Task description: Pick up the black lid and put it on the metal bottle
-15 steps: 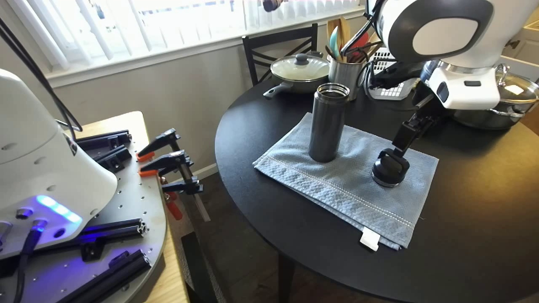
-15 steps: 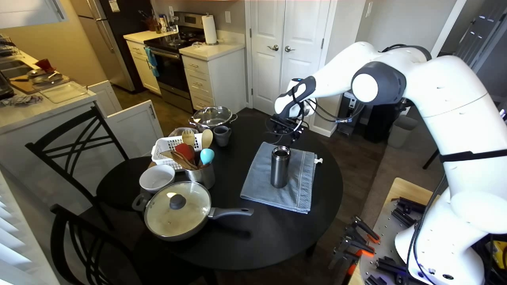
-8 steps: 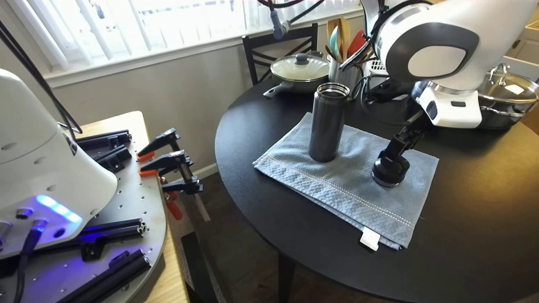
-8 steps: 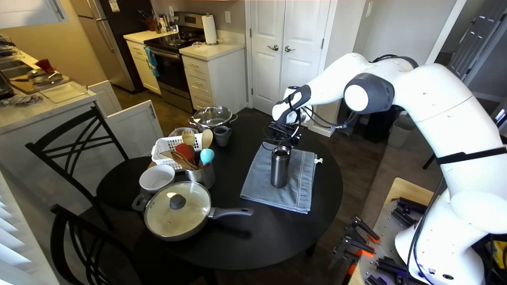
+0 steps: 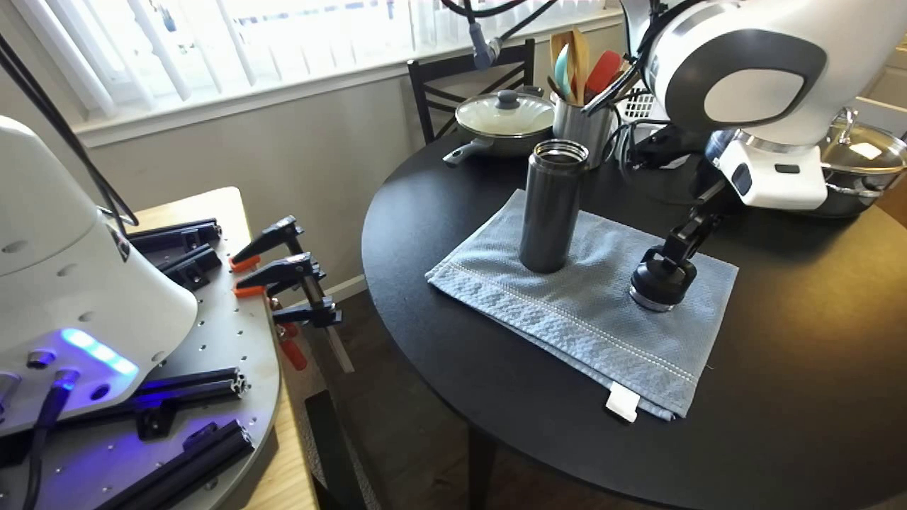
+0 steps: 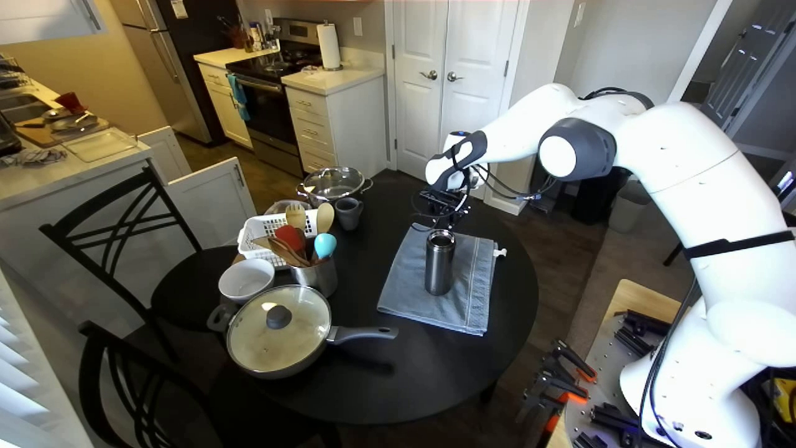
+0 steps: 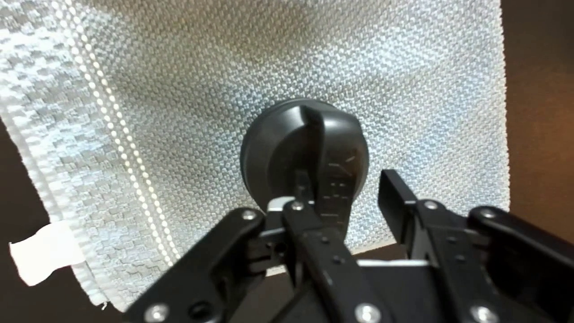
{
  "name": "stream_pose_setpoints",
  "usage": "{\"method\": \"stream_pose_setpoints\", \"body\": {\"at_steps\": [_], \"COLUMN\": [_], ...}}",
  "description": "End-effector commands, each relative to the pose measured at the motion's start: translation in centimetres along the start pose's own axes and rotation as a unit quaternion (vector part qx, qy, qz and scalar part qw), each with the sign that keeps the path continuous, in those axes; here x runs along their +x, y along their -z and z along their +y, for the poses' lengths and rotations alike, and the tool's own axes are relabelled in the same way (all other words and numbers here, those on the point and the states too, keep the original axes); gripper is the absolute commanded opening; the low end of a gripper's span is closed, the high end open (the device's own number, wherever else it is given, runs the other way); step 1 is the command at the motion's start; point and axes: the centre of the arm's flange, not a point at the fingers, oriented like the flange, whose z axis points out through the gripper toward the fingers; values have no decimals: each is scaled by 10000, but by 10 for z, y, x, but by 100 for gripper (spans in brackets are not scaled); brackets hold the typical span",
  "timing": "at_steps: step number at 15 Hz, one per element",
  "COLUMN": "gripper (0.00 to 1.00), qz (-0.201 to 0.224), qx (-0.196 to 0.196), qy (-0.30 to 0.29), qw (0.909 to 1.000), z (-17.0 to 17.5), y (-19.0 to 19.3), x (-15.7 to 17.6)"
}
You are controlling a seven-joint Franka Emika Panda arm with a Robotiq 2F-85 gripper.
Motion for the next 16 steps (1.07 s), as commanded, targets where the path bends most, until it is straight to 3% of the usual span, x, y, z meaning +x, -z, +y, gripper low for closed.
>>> {"method": "stream_pose_setpoints", "body": {"at_steps": [1,3,8,12,16], "gripper": [15,1,6,6,6], "qz": [-195,-232,-205,-18,-230], "qx": [-38,-81,14,393,779], "qy": [-178,-196,-186,-18,340], "qw": [9996,9995,9996,9992,9961], "z": [-3,-2,-3,-16,-25], "y": [2,2,17,78,150], "x": [3,3,6,11,-1]}}
